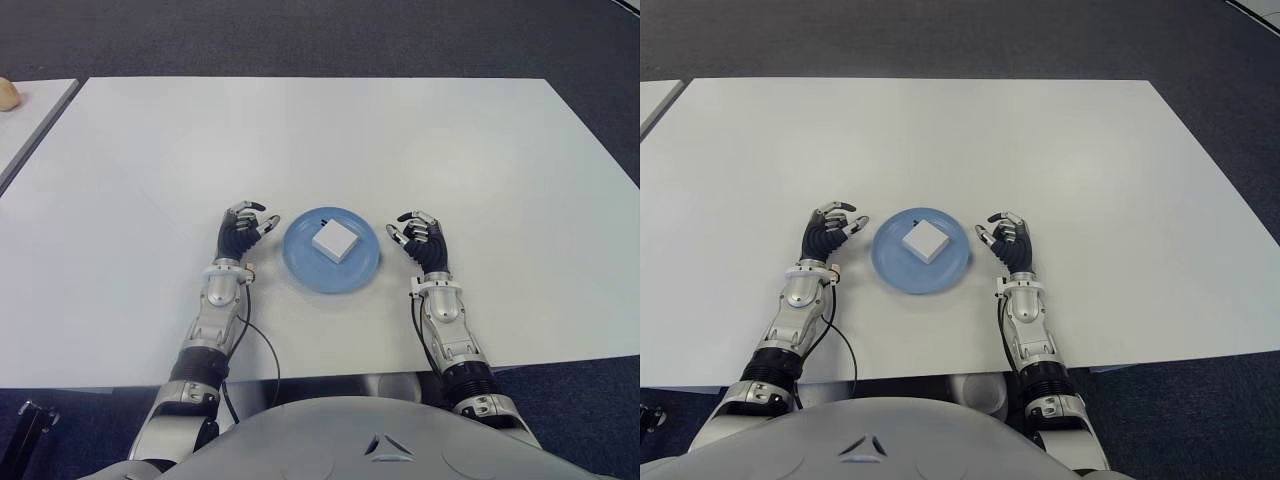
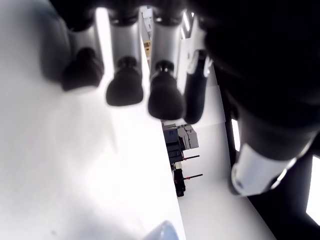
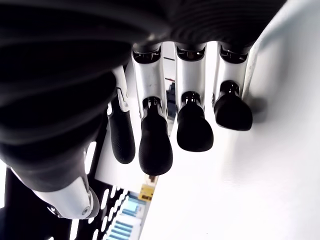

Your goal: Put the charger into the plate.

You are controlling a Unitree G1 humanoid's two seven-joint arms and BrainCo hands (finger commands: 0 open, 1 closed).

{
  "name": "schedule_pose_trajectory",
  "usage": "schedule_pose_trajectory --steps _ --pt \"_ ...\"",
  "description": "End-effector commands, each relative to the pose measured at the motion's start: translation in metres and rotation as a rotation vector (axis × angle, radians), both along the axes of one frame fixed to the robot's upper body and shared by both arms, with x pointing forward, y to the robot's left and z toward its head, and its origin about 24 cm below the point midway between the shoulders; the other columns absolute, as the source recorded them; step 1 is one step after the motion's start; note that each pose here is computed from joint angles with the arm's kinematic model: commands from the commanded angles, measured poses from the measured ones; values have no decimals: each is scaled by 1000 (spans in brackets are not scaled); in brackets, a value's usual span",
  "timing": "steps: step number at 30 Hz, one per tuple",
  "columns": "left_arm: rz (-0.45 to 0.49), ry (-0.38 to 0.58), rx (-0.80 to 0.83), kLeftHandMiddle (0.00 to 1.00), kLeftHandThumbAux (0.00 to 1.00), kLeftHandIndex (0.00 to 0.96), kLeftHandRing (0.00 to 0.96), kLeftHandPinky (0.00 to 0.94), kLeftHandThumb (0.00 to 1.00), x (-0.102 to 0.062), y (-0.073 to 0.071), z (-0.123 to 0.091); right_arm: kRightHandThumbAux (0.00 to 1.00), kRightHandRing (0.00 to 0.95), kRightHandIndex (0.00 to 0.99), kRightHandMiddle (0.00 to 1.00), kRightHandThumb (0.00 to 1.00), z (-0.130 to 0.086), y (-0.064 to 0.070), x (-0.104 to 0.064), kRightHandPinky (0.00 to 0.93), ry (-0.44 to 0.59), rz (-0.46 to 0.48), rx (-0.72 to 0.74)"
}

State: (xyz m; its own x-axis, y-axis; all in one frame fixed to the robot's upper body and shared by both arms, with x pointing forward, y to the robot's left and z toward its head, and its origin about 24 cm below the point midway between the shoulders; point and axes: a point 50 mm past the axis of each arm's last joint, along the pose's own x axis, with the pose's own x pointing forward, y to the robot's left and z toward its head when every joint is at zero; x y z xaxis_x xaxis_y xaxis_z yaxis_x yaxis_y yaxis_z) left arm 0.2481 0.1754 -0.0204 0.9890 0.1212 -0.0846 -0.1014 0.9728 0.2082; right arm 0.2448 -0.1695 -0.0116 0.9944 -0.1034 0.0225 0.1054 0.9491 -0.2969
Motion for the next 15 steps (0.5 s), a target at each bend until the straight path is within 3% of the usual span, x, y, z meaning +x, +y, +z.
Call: schedule_pose_trajectory --steps 1,15 --pt "-13 31 10 816 720 436 826 831 705 -4 0 -6 732 780 435 757 701 -3 -1 -2 798 14 -6 -2" --pt "-19 33 15 822 720 436 833 835 706 -4 1 -6 731 783 435 760 701 -2 0 -2 813 10 -6 -11"
